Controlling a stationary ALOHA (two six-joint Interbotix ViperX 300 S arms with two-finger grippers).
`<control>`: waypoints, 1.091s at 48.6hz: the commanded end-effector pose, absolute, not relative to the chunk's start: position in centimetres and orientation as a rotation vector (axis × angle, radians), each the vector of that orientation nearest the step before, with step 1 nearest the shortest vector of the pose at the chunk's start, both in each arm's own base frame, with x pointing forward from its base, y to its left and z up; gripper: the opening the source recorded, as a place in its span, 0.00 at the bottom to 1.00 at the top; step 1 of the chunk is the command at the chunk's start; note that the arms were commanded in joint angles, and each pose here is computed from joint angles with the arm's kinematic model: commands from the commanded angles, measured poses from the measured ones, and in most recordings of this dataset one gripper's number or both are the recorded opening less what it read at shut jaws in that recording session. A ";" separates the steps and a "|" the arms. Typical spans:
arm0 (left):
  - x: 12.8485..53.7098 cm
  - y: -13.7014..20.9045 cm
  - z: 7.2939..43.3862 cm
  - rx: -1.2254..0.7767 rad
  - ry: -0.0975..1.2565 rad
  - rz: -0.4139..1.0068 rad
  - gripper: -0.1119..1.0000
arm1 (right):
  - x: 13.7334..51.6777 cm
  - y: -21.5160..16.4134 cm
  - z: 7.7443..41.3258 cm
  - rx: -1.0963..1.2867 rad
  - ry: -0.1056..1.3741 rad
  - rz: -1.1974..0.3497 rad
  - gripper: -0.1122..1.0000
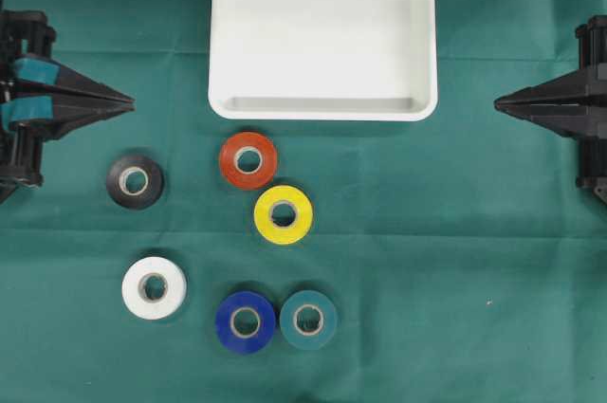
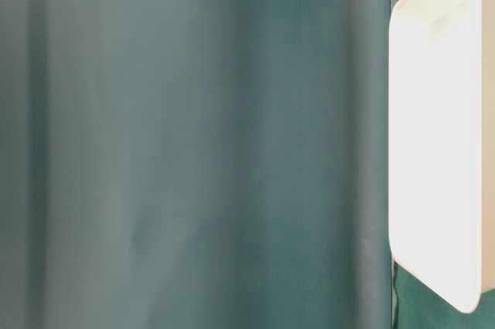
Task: Put the tape into the white case with the left arm.
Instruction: 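Raise the left gripper and move it toward the tape rolls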
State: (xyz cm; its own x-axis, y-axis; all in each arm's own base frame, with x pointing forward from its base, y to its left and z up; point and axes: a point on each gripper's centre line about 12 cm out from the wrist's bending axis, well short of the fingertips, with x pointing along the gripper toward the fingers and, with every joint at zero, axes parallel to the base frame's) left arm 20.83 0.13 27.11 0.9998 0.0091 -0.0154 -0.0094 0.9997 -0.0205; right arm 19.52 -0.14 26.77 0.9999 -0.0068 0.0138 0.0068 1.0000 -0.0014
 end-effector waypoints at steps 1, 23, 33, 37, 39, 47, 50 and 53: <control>21.3 0.1 27.8 -0.024 0.005 0.008 0.11 | 19.7 -0.2 27.3 -0.001 -0.028 -0.009 0.02; 21.0 0.1 27.6 -0.019 0.012 0.007 0.81 | 19.7 -0.2 27.2 -0.003 -0.026 -0.009 0.02; 20.7 0.1 27.4 -0.024 0.032 0.006 0.97 | 19.5 -0.2 26.3 -0.004 0.002 -0.009 0.02; 20.5 0.1 27.3 -0.027 0.046 0.006 0.97 | 19.2 -0.2 25.7 -0.004 0.028 -0.009 0.02; 20.4 0.1 27.2 -0.027 0.060 0.006 0.97 | 19.1 -0.2 25.2 -0.004 0.048 -0.009 0.02; 20.5 0.0 26.5 -0.030 0.137 0.005 0.97 | 18.4 -0.2 23.5 -0.005 0.126 -0.009 0.02; 20.5 0.0 26.2 -0.030 0.163 0.005 0.97 | 18.2 -0.2 22.9 -0.007 0.146 -0.009 0.02; 20.6 0.0 25.9 -0.030 0.181 0.005 0.97 | 17.9 -0.2 22.4 -0.015 0.161 -0.008 0.02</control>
